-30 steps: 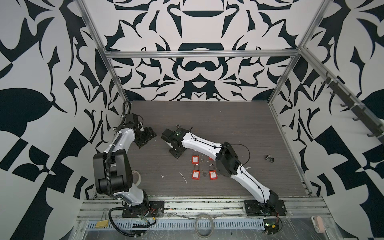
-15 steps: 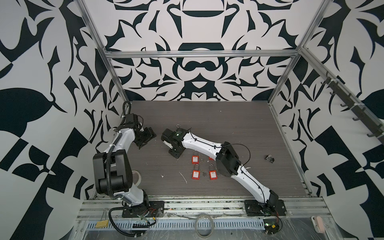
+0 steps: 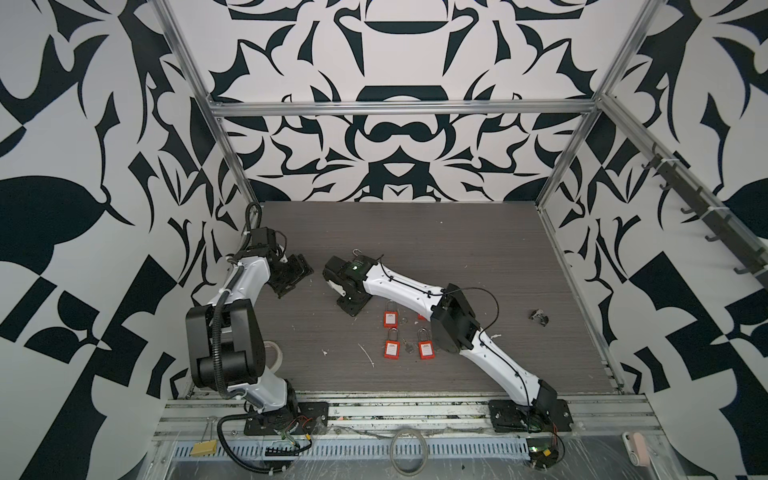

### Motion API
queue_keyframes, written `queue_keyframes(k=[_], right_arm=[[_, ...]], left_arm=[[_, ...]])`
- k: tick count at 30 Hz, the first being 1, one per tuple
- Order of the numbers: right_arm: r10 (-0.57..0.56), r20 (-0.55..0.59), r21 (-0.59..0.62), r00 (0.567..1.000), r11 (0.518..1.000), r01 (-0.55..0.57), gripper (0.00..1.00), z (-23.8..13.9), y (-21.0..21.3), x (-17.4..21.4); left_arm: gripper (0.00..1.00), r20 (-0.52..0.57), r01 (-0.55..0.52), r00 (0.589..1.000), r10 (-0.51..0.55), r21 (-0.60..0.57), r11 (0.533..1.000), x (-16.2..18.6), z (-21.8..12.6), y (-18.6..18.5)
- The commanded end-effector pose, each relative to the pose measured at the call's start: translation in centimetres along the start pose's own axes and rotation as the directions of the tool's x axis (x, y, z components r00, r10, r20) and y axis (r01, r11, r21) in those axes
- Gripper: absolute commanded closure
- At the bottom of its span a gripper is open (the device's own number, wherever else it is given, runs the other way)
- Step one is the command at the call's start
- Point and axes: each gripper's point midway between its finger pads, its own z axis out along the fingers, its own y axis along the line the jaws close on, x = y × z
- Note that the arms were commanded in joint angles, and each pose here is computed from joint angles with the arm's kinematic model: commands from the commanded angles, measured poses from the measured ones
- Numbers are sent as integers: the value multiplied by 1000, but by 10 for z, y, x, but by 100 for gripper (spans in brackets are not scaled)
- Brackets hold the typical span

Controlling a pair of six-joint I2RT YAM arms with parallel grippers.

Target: Lock with the key

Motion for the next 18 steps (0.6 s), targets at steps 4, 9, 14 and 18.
queue_keyframes(k=[4, 9, 14, 18], right_arm=[[-12, 43, -3, 999, 1000, 12, 60, -13, 0, -5], [-41, 143, -17, 989, 999, 44, 61, -33, 2, -16], [-85, 189, -8, 978, 996, 88, 62, -51, 1, -23], [-158, 242, 19, 957, 987, 158, 63, -75, -2, -28]], left_arm=[[24, 9, -7, 1000, 7, 29, 1000, 1, -7, -7], [24, 1, -14, 1000, 14, 35, 999, 4, -5, -6], [25, 3, -26, 1000, 26, 46, 999, 4, -5, -8], [25, 16, -74, 997, 73, 103, 992, 3, -7, -19]])
